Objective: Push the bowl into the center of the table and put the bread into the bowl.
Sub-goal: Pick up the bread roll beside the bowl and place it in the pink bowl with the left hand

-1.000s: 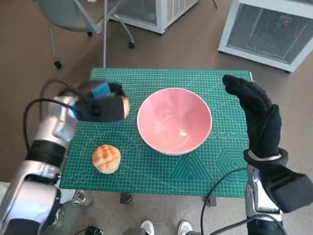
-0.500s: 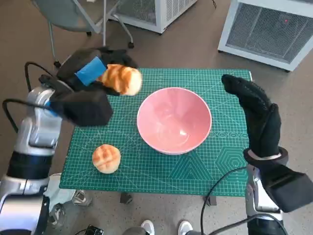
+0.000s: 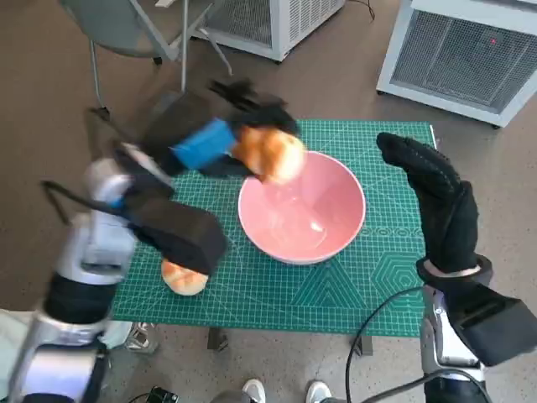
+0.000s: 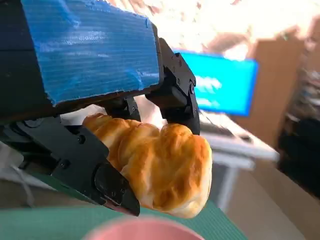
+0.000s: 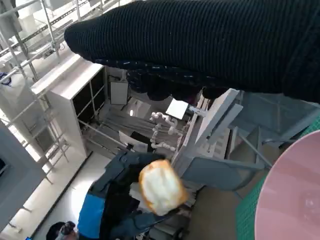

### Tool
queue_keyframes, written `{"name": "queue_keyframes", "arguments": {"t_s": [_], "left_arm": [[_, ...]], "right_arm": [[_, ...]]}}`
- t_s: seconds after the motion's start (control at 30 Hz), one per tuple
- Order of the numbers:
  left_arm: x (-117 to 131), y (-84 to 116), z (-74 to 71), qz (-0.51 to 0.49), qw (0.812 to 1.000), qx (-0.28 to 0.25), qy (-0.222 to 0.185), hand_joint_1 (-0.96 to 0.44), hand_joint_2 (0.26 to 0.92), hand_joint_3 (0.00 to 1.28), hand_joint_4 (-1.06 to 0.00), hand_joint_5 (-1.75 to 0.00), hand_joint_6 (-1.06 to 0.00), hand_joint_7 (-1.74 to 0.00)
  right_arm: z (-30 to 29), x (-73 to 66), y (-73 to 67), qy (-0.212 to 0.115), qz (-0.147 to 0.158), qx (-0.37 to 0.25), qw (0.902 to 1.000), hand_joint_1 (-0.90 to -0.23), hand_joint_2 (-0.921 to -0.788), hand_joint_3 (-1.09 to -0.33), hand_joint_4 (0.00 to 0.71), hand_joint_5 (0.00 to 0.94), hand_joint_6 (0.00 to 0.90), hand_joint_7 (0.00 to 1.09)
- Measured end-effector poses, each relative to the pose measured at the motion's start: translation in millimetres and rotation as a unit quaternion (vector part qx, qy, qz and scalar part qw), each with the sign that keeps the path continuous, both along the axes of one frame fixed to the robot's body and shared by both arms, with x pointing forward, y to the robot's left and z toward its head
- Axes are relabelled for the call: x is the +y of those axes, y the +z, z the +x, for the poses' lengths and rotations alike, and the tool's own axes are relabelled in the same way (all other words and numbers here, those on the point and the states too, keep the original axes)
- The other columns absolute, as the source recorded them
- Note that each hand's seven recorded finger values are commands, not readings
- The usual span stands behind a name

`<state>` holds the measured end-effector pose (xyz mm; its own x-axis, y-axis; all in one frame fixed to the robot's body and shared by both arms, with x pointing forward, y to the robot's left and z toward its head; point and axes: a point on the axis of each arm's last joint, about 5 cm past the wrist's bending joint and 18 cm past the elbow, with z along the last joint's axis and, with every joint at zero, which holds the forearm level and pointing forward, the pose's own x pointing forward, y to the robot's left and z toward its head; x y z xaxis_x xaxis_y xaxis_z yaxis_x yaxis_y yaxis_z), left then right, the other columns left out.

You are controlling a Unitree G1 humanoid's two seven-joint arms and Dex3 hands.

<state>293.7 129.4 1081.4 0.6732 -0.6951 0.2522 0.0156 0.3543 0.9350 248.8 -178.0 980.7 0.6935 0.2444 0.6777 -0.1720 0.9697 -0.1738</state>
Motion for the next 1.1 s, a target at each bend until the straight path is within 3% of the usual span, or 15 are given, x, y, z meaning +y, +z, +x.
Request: {"name": "queue_keyframes", "arguments": {"t_s": [0.2, 0.4, 0.53, 0.57, 0.6, 0.67, 0.73, 0.87, 1.1], "left_arm": [[-16.7, -17.0, 7.1, 0.027, 0.999, 0.03, -0.022, 0.0, 0.92, 0.06, -0.74, -1.16, -0.61, -1.13], [-23.6, -39.1, 18.3, 0.047, 0.997, 0.066, -0.017, 0.0, 0.92, 0.06, -0.75, -1.12, -0.59, -1.18], [-25.6, -51.1, 22.8, 0.057, 0.995, 0.084, -0.009, 0.0, 0.921, 0.13, -0.67, -1.22, -0.51, -1.24], [-26.0, -53.0, 23.2, 0.061, 0.994, 0.087, -0.007, 0.01, 0.894, 0.12, -0.57, -0.92, -0.49, -0.97], [-26.3, -54.1, 23.3, 0.065, 0.994, 0.088, -0.006, 0.01, 0.888, 0.12, -0.56, -0.76, -0.51, -0.83], [-26.8, -55.4, 23.1, 0.073, 0.993, 0.088, -0.005, -0.03, 0.855, 0.07, -0.43, -0.32, -0.48, -0.39], [-27.1, -55.6, 22.7, 0.08, 0.993, 0.089, -0.004, -0.08, 0.834, 0.04, -0.34, -0.16, -0.43, -0.21], [-26.1, -54.8, 21.7, 0.097, 0.991, 0.092, -0.001, -0.25, 0.802, 0.01, -0.19, -0.04, -0.32, -0.04], [-18.0, -48.7, 17.4, 0.119, 0.987, 0.106, 0.006, -0.35, 0.796, 0.0, -0.09, 0.0, -0.24, 0.0]], "right_arm": [[-1.0, -0.5, -0.3, -0.001, 0.0, 0.001, 1.0, -0.727, -0.921, -0.794, 0.123, 0.003, -0.001, 0.43], [-2.0, -0.9, -0.3, -0.002, 0.0, 0.001, 1.0, -0.725, -0.921, -0.796, 0.123, 0.002, -0.001, 0.43], [-2.6, -1.0, -0.3, -0.002, 0.0, 0.001, 1.0, -0.721, -0.921, -0.797, 0.123, 0.002, -0.001, 0.43], [-2.8, -1.0, -0.4, -0.002, 0.0, 0.002, 1.0, -0.72, -0.921, -0.797, 0.123, 0.002, -0.001, 0.43], [-3.0, -1.1, -0.5, -0.003, 0.0, 0.002, 1.0, -0.72, -0.921, -0.797, 0.123, 0.002, -0.001, 0.43], [-3.4, -1.3, -0.7, -0.003, 0.001, 0.002, 1.0, -0.718, -0.921, -0.796, 0.124, 0.002, -0.001, 0.43], [-3.6, -1.3, -0.8, -0.004, 0.001, 0.003, 1.0, -0.717, -0.921, -0.796, 0.125, 0.003, -0.001, 0.42], [-3.7, -1.2, -0.8, -0.005, 0.003, 0.003, 1.0, -0.717, -0.921, -0.795, 0.125, 0.003, -0.001, 0.42], [-4.3, -0.3, -1.4, -0.006, 0.005, 0.004, 1.0, -0.717, -0.921, -0.795, 0.125, 0.003, -0.001, 0.42]]}}
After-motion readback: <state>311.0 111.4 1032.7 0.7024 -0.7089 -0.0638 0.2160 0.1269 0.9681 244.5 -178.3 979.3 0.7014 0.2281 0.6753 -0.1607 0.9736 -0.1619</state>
